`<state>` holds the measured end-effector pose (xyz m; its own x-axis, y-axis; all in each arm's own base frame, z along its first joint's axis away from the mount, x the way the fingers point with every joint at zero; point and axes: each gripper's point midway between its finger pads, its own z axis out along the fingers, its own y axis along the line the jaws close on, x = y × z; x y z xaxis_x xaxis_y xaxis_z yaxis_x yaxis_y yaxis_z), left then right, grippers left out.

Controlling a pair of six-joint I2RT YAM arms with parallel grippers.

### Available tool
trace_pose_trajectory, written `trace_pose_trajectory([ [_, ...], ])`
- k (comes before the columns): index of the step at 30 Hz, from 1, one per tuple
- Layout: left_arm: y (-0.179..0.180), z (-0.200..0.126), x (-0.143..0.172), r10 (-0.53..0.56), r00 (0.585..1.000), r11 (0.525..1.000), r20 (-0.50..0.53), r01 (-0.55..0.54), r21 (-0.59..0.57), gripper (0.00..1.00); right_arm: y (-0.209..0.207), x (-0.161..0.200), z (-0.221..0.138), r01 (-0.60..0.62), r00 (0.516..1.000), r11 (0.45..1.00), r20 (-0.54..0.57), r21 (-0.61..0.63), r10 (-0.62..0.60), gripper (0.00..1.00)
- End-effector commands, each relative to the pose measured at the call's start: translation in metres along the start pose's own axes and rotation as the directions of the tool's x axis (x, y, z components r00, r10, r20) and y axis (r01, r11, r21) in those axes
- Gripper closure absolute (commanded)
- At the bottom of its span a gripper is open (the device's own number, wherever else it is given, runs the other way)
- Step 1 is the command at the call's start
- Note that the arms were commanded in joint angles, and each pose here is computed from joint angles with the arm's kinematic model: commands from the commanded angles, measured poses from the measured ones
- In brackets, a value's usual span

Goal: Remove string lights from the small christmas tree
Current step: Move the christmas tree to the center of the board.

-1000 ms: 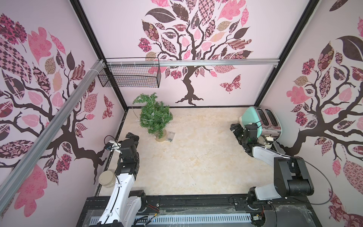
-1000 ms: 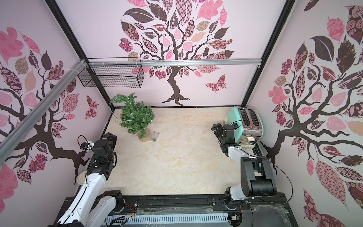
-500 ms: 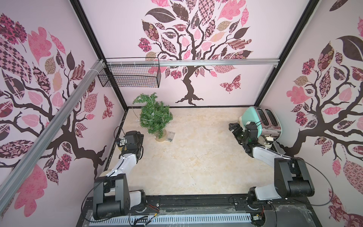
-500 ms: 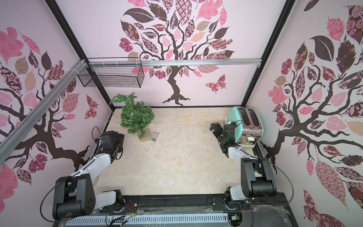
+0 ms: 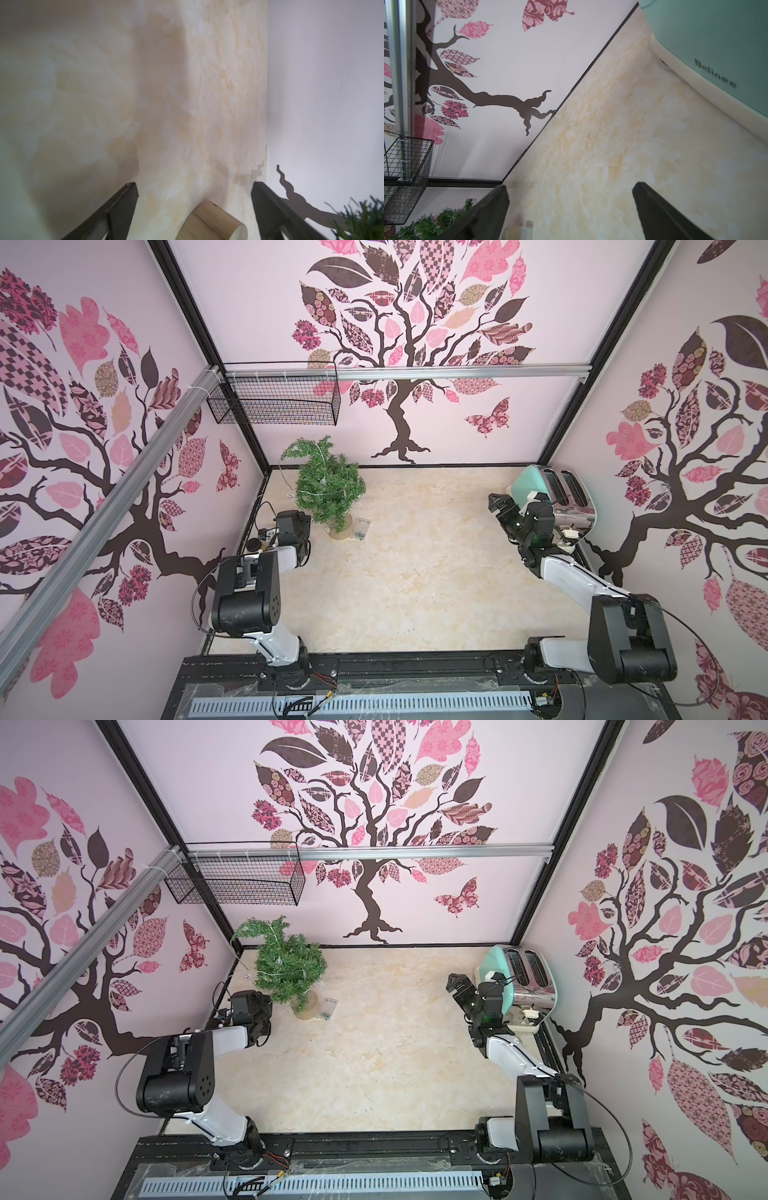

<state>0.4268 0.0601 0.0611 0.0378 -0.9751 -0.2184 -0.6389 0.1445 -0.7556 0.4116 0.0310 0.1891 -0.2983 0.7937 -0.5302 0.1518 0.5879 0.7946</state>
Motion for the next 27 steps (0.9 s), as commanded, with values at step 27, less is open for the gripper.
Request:
trace_pose_trajectory([
  [27, -0.052, 0.086, 0.105, 0.28, 0.894, 0.867, -0.351, -0.078, 0.492, 0.3, 0.021, -0.018, -0.017, 0.03, 0.997, 0.998, 0.071, -0.049, -0.026, 0.0],
])
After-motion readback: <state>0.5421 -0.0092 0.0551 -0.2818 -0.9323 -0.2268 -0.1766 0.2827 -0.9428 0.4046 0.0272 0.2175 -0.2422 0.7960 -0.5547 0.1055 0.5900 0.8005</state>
